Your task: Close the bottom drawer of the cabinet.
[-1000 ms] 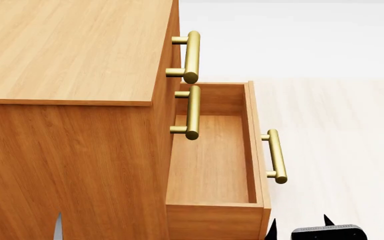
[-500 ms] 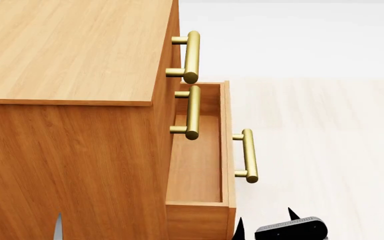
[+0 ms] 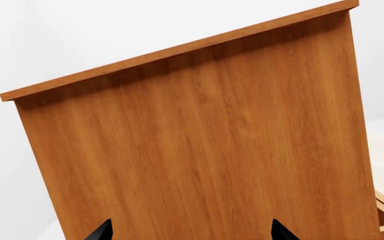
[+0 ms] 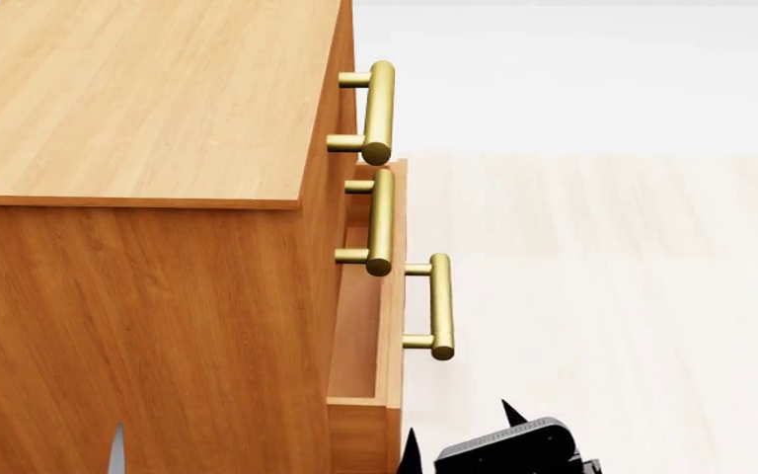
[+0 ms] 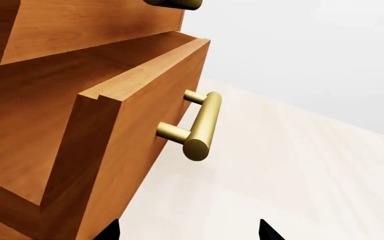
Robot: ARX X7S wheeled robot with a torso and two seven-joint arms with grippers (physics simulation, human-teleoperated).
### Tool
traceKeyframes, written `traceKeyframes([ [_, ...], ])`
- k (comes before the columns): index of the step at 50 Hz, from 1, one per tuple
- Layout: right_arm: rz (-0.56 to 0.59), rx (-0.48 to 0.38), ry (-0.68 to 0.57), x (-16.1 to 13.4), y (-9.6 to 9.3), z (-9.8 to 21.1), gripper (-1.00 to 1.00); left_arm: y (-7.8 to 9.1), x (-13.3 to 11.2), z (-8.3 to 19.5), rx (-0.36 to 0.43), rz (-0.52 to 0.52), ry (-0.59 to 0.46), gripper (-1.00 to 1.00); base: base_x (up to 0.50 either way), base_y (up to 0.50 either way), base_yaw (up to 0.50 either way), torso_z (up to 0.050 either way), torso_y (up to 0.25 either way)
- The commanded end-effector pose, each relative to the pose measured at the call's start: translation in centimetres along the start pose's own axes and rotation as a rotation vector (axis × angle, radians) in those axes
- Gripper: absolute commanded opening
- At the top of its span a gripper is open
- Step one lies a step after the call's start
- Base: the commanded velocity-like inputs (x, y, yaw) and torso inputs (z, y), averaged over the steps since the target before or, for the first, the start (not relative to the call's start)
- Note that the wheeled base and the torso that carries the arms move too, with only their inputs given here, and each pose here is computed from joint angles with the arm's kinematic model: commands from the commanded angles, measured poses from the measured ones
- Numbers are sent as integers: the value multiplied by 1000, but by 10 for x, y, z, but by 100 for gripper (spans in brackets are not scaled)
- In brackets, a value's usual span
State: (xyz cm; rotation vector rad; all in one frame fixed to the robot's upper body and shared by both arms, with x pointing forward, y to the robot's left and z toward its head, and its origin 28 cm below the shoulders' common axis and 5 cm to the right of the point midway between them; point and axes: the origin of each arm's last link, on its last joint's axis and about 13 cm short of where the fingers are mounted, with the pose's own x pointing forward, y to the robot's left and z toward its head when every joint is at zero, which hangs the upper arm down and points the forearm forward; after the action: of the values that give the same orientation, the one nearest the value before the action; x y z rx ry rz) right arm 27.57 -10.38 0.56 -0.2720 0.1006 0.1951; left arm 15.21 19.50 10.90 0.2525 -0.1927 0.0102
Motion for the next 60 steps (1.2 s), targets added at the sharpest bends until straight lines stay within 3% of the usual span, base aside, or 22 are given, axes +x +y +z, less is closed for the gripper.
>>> traceKeyframes([
  [1,47,-3,-20,5,12,7,100,0,0,0,-1,-1,1,100,0,0,0,0,0],
  [24,211,-31,-77,1,25,27,100,0,0,-2,0,-1,6,100,0,0,0,0,0],
  [44,335,-28,-125,-5,21,38,100,-1,-1,-3,3,-3,10,100,0,0,0,0,0],
  [50,309,-23,-125,-5,18,39,100,-1,-2,-4,3,-2,11,100,0,0,0,0,2],
  [54,225,-37,-121,-2,16,33,100,-1,-2,-5,9,2,12,100,0,0,0,0,0],
  [57,54,-44,-117,0,8,27,100,1,-1,-7,17,18,6,100,0,0,0,0,0],
  [58,61,-13,-120,-1,7,28,100,1,-1,-7,17,21,7,100,0,0,0,0,0],
  [60,4,-28,-126,-3,4,27,100,1,-1,-7,24,27,6,100,0,0,0,0,0],
])
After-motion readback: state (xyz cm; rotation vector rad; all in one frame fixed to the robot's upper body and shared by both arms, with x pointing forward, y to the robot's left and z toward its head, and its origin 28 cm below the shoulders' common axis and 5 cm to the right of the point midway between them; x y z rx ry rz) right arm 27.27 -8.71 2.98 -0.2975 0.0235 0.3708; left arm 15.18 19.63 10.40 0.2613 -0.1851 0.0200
